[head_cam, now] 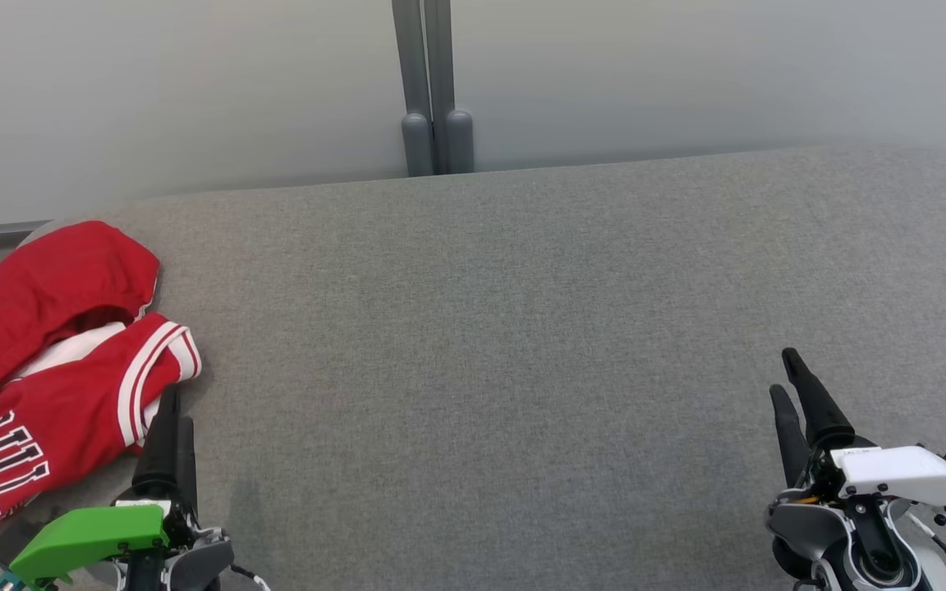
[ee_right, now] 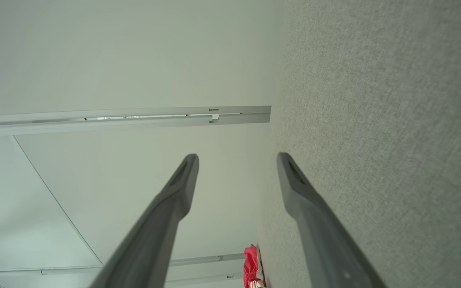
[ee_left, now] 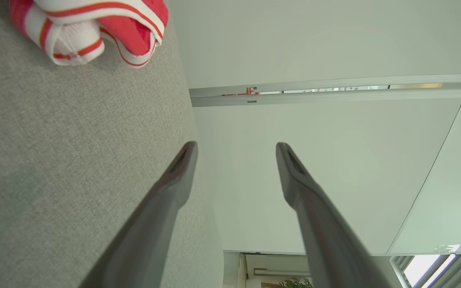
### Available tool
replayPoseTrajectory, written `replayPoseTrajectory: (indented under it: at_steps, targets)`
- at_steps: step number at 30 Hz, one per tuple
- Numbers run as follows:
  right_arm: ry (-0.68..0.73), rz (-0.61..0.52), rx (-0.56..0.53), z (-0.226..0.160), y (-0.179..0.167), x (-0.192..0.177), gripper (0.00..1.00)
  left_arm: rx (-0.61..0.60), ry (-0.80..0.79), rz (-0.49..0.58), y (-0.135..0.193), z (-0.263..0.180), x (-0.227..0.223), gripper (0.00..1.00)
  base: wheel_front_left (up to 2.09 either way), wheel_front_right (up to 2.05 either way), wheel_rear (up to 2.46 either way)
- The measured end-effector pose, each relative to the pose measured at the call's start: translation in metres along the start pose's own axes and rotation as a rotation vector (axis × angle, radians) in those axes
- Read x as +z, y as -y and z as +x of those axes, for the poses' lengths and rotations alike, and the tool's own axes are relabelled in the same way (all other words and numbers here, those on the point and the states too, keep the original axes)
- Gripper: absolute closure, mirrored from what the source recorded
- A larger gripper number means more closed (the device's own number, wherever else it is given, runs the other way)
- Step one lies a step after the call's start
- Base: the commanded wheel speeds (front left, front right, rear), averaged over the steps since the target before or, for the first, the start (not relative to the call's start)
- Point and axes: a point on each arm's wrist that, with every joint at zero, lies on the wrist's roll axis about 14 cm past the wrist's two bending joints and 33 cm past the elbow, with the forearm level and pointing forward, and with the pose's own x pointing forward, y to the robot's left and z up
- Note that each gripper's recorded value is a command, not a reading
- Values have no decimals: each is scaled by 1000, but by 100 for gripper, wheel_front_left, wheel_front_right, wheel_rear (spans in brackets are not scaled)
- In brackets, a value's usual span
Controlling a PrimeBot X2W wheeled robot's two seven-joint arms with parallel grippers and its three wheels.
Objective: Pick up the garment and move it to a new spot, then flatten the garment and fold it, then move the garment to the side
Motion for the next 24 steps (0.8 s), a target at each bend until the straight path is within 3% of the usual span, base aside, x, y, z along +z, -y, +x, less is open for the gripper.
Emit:
replayPoseTrajectory:
  at_steps: [15,24]
  targets:
    - [-19,-149,87,6,-28,-17,0,-43,43,224,15,0,7,0,0,0,0]
    - [-46,-341,127,7,-37,-29,0,-49,50,424,19,-1,4,0,0,0,0]
